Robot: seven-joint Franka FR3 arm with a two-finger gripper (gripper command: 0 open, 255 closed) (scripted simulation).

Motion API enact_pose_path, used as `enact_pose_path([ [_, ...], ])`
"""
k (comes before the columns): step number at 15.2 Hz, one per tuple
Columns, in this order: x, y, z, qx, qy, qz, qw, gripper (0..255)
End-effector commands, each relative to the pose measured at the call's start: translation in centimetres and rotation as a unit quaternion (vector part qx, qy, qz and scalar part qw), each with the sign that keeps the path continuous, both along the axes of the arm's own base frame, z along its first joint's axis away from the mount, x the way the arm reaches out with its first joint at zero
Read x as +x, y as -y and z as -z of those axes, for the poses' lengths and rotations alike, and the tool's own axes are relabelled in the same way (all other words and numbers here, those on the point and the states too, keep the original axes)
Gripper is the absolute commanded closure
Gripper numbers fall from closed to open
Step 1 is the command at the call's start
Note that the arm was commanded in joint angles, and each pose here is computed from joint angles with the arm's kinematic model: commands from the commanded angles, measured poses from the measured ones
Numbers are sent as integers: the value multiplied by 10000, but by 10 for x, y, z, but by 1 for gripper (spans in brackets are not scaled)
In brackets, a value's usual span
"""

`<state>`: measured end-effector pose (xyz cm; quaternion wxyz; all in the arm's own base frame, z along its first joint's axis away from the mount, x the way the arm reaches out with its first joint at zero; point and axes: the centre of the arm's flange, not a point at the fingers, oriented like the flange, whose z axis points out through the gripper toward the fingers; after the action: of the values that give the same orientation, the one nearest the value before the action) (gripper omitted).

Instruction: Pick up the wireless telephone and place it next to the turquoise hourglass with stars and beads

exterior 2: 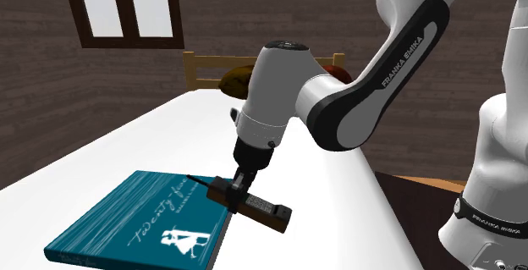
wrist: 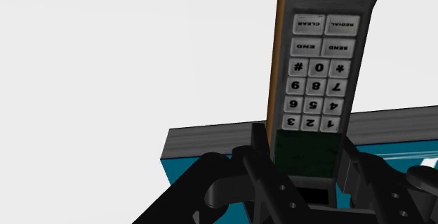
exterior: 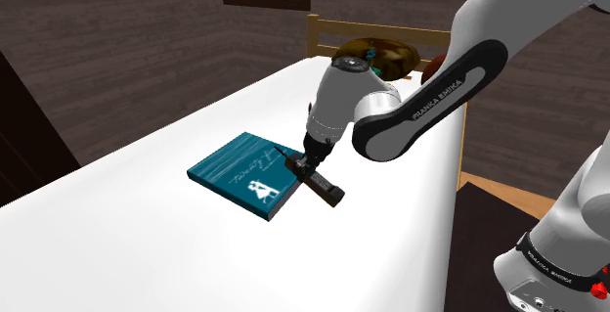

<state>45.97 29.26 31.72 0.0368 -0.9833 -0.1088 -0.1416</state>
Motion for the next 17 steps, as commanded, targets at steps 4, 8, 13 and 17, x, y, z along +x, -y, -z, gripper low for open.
enact_pose_path([
  [4, 0, 0, -24, 1, 1, 0, 10000, 255],
  [8, 0, 0, -45, 1, 1, 0, 10000, 255],
  [13, 0, 0, -71, 1, 1, 0, 10000, 255],
  [17, 0, 0, -92, 1, 1, 0, 10000, 255],
])
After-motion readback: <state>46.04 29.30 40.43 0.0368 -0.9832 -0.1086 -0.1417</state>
